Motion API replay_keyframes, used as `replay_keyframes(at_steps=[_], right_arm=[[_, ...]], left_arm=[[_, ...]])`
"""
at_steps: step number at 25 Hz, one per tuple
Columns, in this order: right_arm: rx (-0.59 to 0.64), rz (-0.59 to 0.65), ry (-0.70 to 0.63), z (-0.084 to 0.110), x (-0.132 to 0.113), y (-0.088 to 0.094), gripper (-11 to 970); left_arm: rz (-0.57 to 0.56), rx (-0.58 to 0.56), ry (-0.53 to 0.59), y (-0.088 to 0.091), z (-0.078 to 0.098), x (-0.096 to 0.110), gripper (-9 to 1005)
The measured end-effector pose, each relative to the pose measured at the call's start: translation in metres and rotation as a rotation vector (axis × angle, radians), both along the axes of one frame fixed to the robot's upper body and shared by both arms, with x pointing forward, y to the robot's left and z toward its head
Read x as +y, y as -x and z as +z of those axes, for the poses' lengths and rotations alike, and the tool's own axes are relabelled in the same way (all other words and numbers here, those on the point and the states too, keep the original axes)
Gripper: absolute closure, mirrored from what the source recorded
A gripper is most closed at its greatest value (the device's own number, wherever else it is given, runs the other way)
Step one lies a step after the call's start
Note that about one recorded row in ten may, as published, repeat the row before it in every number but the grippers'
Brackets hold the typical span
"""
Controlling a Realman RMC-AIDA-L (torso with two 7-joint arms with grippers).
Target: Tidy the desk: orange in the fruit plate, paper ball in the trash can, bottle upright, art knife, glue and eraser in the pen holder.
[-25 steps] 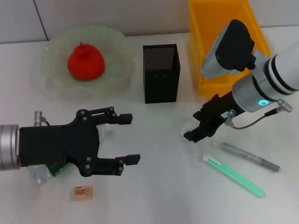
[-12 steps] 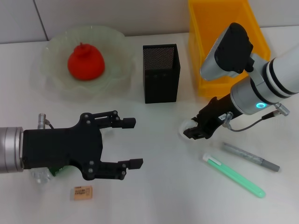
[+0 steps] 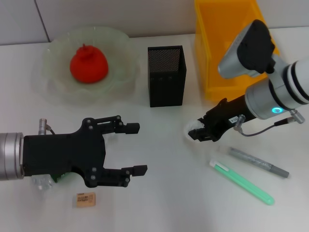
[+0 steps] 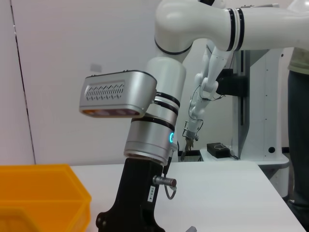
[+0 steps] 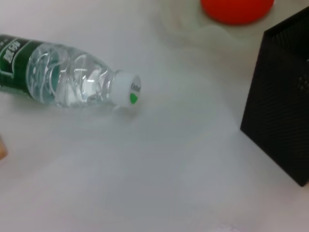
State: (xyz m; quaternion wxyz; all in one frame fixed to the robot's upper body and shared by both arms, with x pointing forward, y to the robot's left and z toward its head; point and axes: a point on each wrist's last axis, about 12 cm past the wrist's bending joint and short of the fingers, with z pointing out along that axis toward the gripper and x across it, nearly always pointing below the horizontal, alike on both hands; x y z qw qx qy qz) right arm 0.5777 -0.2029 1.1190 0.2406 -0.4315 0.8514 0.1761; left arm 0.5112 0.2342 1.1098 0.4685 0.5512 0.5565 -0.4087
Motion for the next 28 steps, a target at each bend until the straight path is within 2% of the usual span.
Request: replay_keyframes(at_steps=[12, 18, 25, 28], right_arm=[[-0.058, -0.07, -0.068, 0.013, -0.022, 0.019, 637], [-0.087, -0.131, -0.204, 0.016, -0.043, 0.027, 638], [-0.125, -0.169, -0.293, 0.015, -0.062, 0.036, 638], [-0.168, -0.182, -0.38, 0.016, -0.072, 0.043, 638]], left_arm=[[-0.003, -0.004, 0.0, -0.001, 0.001, -0.001, 220], [-0.003, -0.004, 0.002, -0.001, 0.001, -0.001, 221], [-0.007, -0.009, 0.002, -0.003, 0.003, -0.003, 222], [-0.007, -0.009, 0.003, -0.003, 0.003, -0.003, 222]])
